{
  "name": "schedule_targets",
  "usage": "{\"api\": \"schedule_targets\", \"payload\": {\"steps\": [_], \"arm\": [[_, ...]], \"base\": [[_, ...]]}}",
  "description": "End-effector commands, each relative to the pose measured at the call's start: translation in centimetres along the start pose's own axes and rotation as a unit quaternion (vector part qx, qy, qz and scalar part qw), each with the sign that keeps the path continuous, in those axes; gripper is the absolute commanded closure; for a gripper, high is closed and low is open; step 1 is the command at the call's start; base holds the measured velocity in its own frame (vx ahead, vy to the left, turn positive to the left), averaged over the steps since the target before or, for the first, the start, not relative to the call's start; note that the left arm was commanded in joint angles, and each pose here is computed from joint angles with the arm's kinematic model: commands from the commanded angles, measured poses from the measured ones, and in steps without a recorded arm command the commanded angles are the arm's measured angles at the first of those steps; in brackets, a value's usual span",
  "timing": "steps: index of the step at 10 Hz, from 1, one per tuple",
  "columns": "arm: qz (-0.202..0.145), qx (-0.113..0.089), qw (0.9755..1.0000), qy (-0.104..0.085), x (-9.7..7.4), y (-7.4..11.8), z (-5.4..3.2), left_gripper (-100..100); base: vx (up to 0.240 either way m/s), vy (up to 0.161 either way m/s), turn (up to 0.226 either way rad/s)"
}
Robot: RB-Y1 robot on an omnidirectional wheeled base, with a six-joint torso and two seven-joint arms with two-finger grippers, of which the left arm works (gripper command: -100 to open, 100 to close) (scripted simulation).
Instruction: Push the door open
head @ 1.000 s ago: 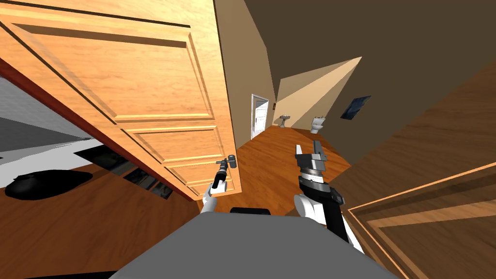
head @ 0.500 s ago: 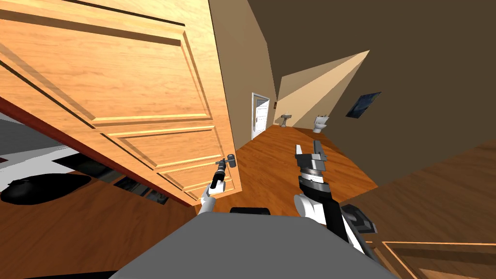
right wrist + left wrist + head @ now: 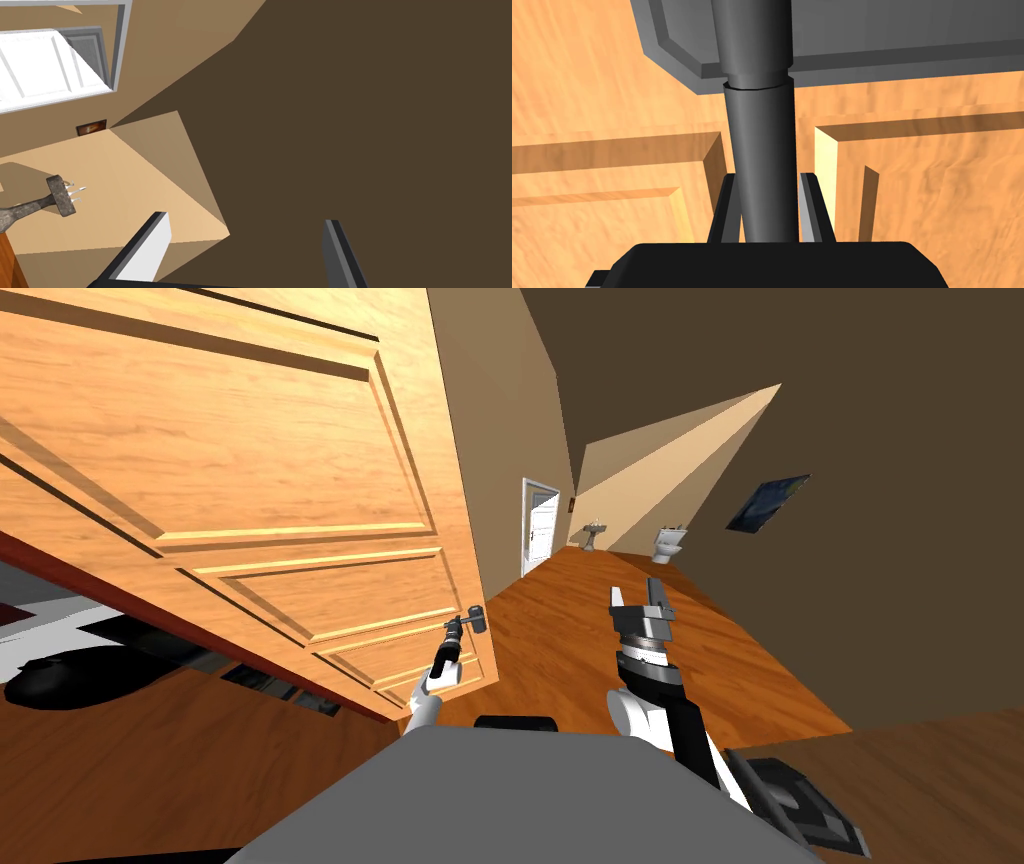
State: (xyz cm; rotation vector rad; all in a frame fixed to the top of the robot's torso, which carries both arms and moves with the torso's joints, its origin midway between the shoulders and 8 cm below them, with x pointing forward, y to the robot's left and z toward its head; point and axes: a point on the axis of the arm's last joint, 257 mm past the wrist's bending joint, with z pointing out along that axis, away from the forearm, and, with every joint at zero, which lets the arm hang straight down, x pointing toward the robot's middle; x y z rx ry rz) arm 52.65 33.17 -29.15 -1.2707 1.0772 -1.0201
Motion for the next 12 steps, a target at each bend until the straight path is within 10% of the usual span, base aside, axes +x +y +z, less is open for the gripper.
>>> {"api": "schedule_targets", "payload": {"steps": [1,9,12], "arm": [[0.005,0.006,0.9998,-0.016,-2.1,-0.5,0.2,100],[-0.018,0.002,0.9987,-0.047,-3.5,-0.1,-0.36,100],[-0.006,0.003,0.9985,-0.054,-5.2,-0.2,-0.39,100]], "base": [[0.121,-0.024,0.007],[0.102,-0.121,0.091],[0.07,0.111,-0.009]]}}
